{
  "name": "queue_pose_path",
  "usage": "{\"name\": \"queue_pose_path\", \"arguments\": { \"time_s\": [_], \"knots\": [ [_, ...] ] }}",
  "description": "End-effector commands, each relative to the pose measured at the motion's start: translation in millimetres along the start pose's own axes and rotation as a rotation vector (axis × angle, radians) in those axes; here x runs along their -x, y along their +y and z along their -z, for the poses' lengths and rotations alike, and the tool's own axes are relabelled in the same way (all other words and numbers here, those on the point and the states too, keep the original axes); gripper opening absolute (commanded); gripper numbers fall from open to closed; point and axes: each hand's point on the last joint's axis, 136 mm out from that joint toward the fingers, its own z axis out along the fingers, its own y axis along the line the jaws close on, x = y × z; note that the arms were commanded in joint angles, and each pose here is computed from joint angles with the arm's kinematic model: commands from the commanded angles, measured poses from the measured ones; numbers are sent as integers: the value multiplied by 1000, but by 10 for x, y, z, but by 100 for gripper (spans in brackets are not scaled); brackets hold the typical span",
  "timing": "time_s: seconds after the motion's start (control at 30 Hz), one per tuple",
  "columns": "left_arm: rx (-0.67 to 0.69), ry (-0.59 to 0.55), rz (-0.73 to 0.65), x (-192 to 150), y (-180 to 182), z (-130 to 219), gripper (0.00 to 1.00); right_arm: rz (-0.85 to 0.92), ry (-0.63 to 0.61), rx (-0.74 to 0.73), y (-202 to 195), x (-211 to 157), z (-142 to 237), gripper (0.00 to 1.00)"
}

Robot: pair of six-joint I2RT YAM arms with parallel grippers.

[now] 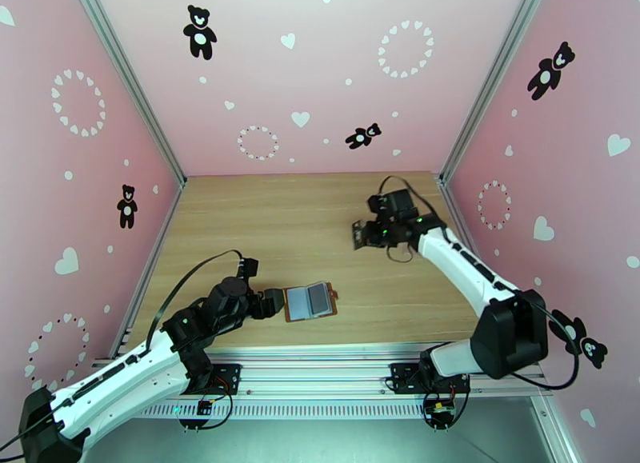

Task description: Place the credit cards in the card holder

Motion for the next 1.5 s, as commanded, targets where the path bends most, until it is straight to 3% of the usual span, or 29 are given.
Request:
{"name": "queue_pose_path", "arguments": {
  "time_s": [0.0, 0.23, 0.47, 0.97, 1.13, 1.27, 1.37, 1.47],
  "knots": [
    [-235, -44, 13, 92, -405, 86, 83, 62, -98, 269, 710, 7, 187, 0],
    [-483, -117, 40, 183, -760, 277, 82, 124, -66, 534, 1332, -592, 243, 0],
    [-555, -165, 89, 265, -842, 438, 74, 152, -65, 682, 1697, -897, 325, 0],
    [-590, -186, 114, 304, -897, 571, 35, 175, -1, 770, 1982, -1107, 315, 0],
    [-618, -182, 112, 313, -957, 658, 19, 179, 24, 783, 2022, -1158, 298, 0],
    [-628, -170, 106, 298, -984, 699, 1, 196, 25, 797, 2057, -1152, 342, 0],
    [-627, -165, 102, 287, -982, 721, 0, 228, 25, 796, 2075, -1154, 379, 24],
    [-628, -148, 90, 263, -1000, 739, 0, 274, 8, 811, 2108, -1147, 473, 31]
  ]
}}
